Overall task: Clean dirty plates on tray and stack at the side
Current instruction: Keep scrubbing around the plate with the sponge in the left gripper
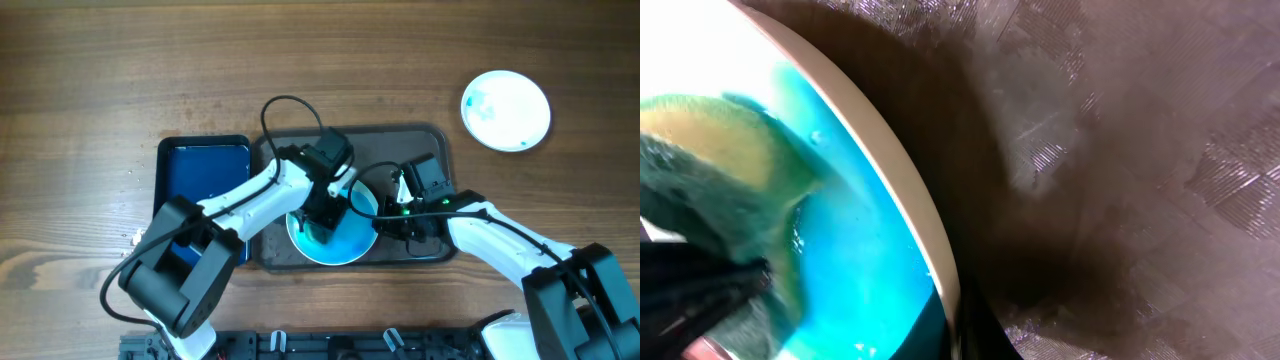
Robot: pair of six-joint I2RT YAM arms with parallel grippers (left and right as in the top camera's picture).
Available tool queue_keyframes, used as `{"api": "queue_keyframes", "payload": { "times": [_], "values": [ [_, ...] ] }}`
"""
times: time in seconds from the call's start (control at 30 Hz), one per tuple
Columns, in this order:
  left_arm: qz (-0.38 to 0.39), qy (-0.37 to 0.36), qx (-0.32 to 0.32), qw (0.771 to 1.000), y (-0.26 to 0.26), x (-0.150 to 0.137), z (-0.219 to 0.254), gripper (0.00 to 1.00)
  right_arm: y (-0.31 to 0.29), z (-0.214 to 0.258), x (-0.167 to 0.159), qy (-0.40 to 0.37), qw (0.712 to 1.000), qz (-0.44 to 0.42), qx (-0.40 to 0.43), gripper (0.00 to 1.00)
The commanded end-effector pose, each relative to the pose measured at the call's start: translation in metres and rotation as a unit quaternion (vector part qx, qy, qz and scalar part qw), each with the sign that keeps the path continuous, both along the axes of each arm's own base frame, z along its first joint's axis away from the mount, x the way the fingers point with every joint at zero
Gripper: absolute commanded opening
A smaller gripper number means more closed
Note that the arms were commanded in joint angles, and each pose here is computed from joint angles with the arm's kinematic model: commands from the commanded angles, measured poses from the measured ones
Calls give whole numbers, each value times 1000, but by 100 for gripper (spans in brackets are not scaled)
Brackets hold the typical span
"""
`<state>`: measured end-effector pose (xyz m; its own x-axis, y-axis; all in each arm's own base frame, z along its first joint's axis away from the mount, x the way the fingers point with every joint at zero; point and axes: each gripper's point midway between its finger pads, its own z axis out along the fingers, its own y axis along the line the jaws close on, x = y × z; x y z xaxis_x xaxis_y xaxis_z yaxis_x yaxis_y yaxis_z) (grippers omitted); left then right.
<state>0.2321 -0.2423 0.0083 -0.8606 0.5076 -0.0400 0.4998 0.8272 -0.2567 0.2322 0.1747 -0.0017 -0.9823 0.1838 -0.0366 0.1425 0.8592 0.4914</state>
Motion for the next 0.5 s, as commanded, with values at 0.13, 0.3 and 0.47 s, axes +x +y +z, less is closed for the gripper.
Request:
{"api": "queue_keyframes", "payload": {
  "times": [0.13, 0.3, 0.47],
  "values": [
    [-42, 105, -147, 983, -57, -45, 4, 4, -2, -6, -3, 5, 1000, 0, -7, 4],
    [32, 82, -48, 995, -20, -27, -13, 4, -2, -6, -4, 8, 1000, 0, -8, 4],
    [71, 90, 13, 993, 20, -19, -19, 4, -3, -7, -5, 10, 1000, 0, -10, 4]
  ]
}}
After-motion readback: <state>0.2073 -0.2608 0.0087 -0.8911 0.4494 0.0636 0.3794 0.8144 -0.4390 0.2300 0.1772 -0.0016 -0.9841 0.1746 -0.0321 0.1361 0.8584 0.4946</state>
